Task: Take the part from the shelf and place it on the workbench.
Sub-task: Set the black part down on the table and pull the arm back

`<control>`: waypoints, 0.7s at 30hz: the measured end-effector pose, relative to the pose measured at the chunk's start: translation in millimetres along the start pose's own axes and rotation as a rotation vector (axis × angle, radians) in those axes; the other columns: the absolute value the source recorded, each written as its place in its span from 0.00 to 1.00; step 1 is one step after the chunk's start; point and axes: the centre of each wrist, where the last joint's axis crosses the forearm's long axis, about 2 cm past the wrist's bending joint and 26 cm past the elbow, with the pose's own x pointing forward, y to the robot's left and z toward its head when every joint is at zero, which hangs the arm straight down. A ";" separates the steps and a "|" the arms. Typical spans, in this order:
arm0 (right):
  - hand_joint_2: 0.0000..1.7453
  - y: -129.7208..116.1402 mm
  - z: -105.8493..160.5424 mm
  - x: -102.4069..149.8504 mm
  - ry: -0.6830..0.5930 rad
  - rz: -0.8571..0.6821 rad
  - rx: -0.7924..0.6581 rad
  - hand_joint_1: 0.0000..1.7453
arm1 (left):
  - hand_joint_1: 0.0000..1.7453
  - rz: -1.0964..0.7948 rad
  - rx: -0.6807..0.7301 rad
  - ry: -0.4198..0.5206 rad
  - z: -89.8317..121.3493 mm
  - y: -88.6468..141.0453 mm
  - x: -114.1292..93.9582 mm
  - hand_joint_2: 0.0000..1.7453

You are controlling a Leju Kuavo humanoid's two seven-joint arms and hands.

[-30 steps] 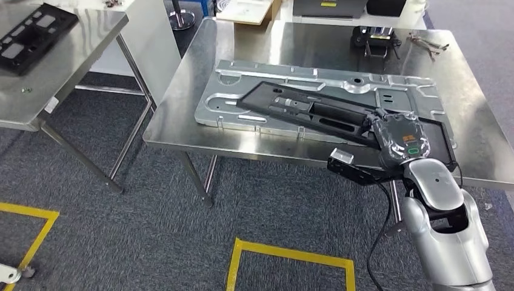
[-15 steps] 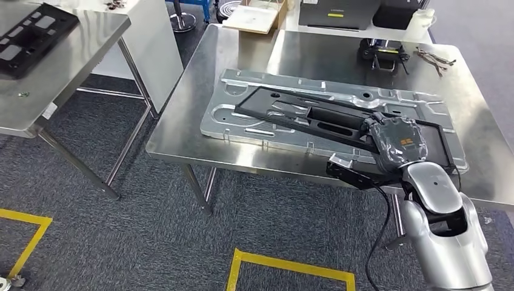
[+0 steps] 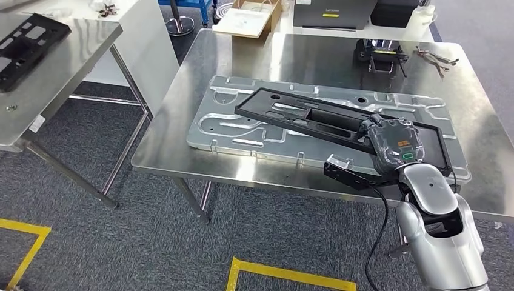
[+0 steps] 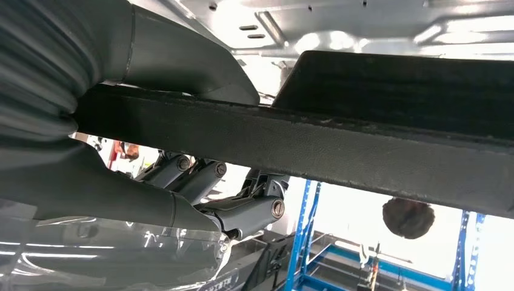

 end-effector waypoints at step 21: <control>1.00 5.3 0.7 3.7 0.003 -0.006 0.017 1.00 | 0.00 0.000 -0.003 0.003 0.2 -0.8 0.4 1.00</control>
